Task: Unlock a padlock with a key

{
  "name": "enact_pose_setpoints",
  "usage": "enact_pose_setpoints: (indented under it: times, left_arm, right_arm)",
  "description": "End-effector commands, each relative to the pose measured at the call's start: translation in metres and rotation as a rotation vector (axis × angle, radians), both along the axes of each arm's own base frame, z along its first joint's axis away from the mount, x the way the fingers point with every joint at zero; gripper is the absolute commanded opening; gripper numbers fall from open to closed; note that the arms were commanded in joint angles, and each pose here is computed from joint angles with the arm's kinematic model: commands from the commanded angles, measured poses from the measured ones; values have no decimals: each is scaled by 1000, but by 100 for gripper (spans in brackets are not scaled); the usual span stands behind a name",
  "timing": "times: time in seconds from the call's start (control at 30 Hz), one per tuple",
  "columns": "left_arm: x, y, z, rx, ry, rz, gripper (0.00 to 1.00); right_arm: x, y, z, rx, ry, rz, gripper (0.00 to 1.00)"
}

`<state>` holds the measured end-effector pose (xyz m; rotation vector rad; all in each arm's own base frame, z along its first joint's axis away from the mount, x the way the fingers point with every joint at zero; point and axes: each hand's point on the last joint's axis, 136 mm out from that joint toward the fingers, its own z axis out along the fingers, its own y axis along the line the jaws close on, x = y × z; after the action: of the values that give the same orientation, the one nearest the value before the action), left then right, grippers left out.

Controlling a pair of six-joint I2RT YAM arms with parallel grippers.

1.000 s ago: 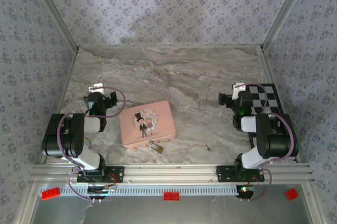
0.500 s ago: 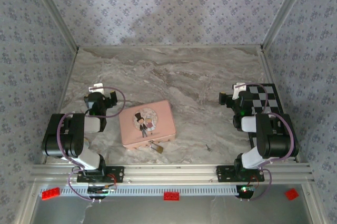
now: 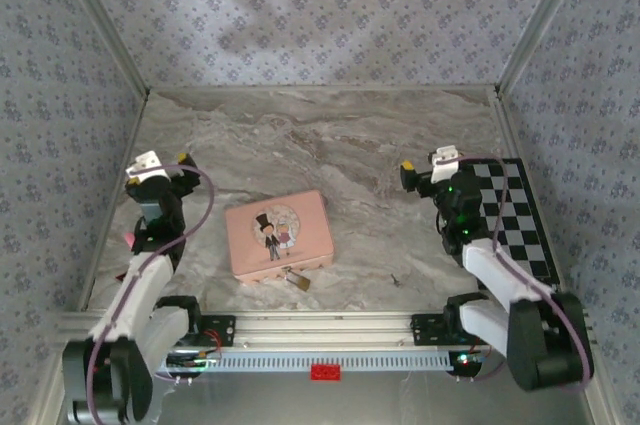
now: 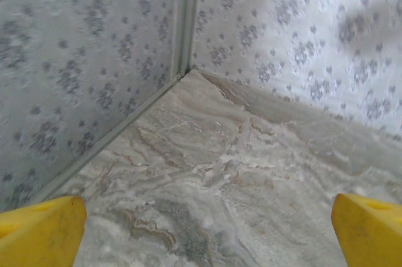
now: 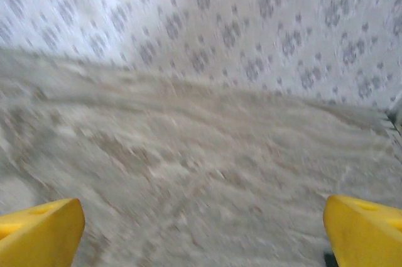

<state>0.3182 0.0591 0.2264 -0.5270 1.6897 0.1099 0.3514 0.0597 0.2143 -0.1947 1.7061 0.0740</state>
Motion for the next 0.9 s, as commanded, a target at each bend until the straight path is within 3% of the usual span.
enact_pose_setpoints:
  times: [0.0, 0.13, 0.2, 0.3, 0.5, 0.63, 0.87]
  left_arm:
    - [-36, 12, -2, -196, 69, 129, 100]
    - [-78, 14, 7, -372, 50, 207, 100]
    - [-81, -8, 11, -381, 45, 58, 100]
    - [-82, -46, 6, -395, 83, -178, 100]
    - [-77, -122, -28, -537, 289, -547, 100]
    - [-79, -158, -26, -367, 286, -677, 100]
    - [-84, -231, -26, -136, 286, -946, 100]
  right_arm:
    - [-16, -1, 41, 223, 21, -40, 99]
    - [-45, -11, 56, 516, 163, -123, 99]
    - [-59, 0, 54, 596, 199, -47, 99]
    - [-75, 11, 53, 575, 219, 38, 99]
    - [-102, 27, 13, 440, 486, -27, 96]
    - [-122, 53, -20, 285, 638, -40, 95]
    - [-163, 88, -70, 212, 852, -43, 91]
